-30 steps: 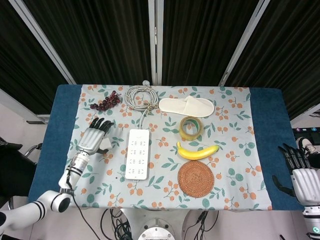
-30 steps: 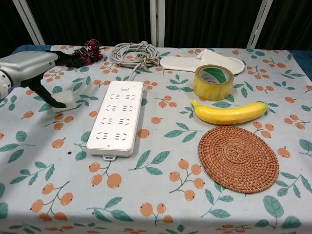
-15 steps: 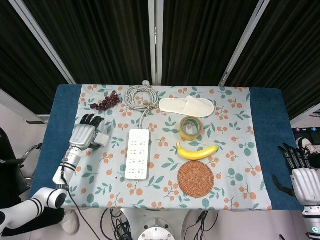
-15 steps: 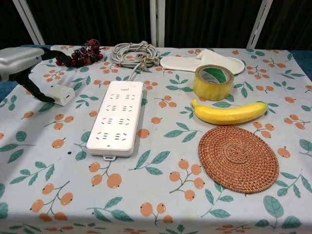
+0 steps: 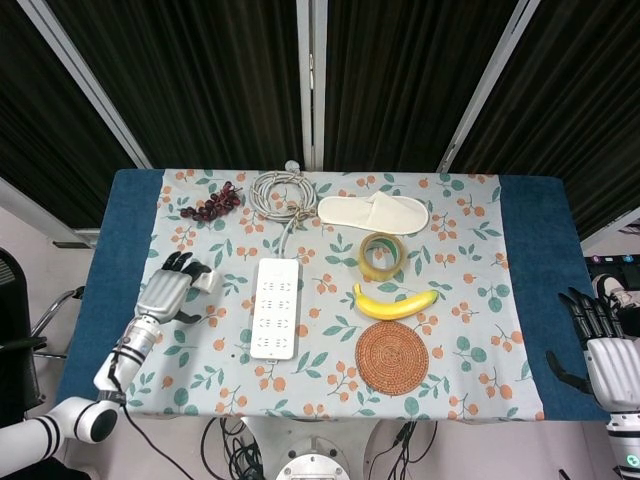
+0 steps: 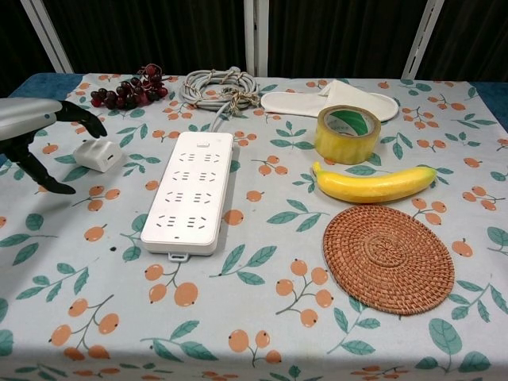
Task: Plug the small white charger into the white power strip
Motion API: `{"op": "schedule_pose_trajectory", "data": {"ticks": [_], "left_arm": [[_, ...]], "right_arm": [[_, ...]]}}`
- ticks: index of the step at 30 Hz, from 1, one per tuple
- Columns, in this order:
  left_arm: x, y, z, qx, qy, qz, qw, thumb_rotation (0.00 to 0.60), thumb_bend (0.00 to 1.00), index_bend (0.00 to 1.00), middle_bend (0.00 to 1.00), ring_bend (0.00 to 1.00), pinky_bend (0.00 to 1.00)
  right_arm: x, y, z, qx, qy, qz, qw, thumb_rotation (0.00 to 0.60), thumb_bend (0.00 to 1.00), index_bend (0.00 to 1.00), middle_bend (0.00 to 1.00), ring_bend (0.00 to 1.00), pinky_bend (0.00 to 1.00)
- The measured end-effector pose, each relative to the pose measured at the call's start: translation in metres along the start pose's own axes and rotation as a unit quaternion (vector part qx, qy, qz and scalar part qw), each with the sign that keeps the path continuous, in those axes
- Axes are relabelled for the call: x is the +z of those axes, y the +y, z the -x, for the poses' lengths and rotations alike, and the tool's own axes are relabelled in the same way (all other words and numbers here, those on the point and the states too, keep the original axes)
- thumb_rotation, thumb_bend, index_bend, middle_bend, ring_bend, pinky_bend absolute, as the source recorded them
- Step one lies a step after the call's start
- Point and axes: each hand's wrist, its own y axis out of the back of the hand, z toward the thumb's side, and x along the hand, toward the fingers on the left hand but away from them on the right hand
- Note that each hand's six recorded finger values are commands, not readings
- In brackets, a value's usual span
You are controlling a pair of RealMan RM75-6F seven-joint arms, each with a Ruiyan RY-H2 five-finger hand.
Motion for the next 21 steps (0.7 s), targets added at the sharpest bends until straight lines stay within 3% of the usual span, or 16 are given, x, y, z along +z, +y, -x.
{"op": "schedule_pose_trajectory", "data": {"ticks": [7,21], "left_arm": [[-0.005,-0.003,-0.003,-0.005,0.014,0.003,0.9999,0.600,0.06,0.23,0.21,0.05,0.00],[0.004,-0.008,-0.015,-0.023,0.004,0.001,0.9997,0.600,0.06,0.23,0.21,0.05,0.00]], "right_arm": [[0.000,0.000,0.000,0.000,0.001,-0.001,1.0000,0.600,0.27,0.00,0.00,0.00,0.00],[-0.002,0.002,-0.003,-0.003,-0.004,-0.002,1.0000,0.600,0.27,0.00,0.00,0.00,0.00]]}}
